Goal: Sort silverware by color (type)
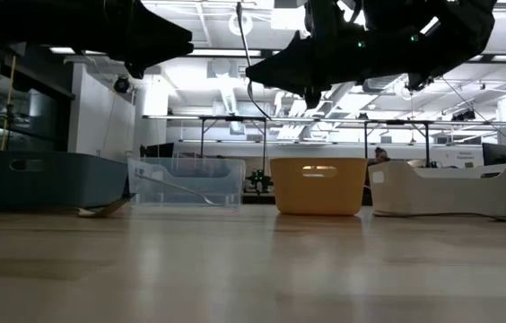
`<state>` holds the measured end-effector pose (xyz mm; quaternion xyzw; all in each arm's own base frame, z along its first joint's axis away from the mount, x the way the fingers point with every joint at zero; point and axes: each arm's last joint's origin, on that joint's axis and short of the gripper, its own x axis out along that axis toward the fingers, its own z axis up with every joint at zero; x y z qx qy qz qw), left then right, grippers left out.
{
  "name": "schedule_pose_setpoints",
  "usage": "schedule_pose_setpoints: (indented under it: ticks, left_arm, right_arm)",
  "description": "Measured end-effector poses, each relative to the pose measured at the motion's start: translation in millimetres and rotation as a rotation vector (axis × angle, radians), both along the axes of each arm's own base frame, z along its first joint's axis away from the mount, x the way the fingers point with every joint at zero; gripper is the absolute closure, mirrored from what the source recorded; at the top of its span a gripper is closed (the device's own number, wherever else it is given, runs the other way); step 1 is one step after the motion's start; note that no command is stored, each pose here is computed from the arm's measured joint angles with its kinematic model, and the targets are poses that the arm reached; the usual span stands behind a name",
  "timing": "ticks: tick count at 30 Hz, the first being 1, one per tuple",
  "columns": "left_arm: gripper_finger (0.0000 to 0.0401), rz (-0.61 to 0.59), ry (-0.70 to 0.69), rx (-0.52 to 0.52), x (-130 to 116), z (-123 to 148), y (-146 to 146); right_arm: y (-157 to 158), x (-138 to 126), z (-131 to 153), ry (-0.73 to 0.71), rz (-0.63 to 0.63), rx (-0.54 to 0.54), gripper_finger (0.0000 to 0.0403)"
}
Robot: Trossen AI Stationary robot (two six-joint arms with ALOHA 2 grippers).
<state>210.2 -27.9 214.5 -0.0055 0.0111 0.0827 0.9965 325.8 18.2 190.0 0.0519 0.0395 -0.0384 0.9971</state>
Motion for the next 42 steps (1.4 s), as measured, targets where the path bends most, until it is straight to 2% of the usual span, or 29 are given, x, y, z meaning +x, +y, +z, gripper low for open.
schedule_pose_setpoints:
  ticks: [12,18,23,27,35,42]
  left_arm:
    - [0.0270,0.000,0.002,0.004,0.0,-0.2,0.1]
    - [0.0270,0.000,0.001,0.003,0.0,-0.1,0.0]
    - [0.0270,0.000,-0.002,0.002,0.0,0.3,0.0]
    - [0.0270,0.001,-0.011,0.005,0.0,1.1,0.1]
    - [0.0270,0.001,-0.038,0.013,0.1,4.2,0.1]
    - [0.0270,0.001,-0.033,0.014,0.1,3.7,0.1]
  right_arm:
    - [-0.3,-0.1,-1.3,0.014,-0.013,0.009,0.0402]
    - [-9.8,-11.2,11.0,0.096,-0.221,0.010,0.0403]
    - [-33.0,-24.5,35.5,0.327,-0.461,0.038,0.0403]
    - [-58.4,-28.0,38.9,0.554,-0.585,0.149,0.0403]
    - [-95.6,-14.5,11.4,0.819,-0.630,0.392,0.0403]
    - [-106.7,-13.1,-1.9,0.918,-0.691,0.461,0.0403]
